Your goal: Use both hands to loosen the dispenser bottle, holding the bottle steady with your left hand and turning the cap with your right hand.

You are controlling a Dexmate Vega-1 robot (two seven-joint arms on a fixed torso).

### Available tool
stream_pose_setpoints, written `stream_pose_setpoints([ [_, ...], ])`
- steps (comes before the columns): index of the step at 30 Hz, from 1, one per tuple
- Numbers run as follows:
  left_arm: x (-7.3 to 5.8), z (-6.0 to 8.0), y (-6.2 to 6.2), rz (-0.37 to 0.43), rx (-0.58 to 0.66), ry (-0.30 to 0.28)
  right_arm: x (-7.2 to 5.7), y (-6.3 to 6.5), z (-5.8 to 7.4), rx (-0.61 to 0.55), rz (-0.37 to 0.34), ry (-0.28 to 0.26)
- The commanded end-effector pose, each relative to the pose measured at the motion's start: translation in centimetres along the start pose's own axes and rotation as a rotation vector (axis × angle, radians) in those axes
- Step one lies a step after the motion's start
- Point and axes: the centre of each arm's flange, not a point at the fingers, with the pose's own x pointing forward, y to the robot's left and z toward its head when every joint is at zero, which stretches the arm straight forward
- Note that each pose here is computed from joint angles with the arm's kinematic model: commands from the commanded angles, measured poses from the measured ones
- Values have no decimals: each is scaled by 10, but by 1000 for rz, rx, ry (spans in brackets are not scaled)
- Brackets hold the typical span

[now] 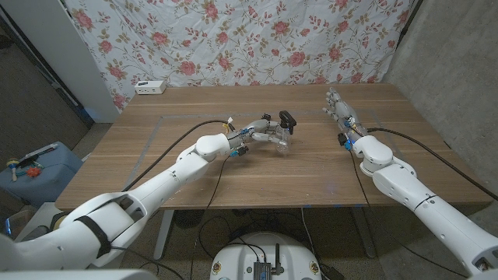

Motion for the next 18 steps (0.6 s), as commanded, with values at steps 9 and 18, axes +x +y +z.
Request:
stream_pose_setpoints([
  [9,-9,2,2,73,7,19,-1,13,25,-79,97,34],
  [18,-13,4,-2,118,-9,15,-7,24,38,-122,113,43],
])
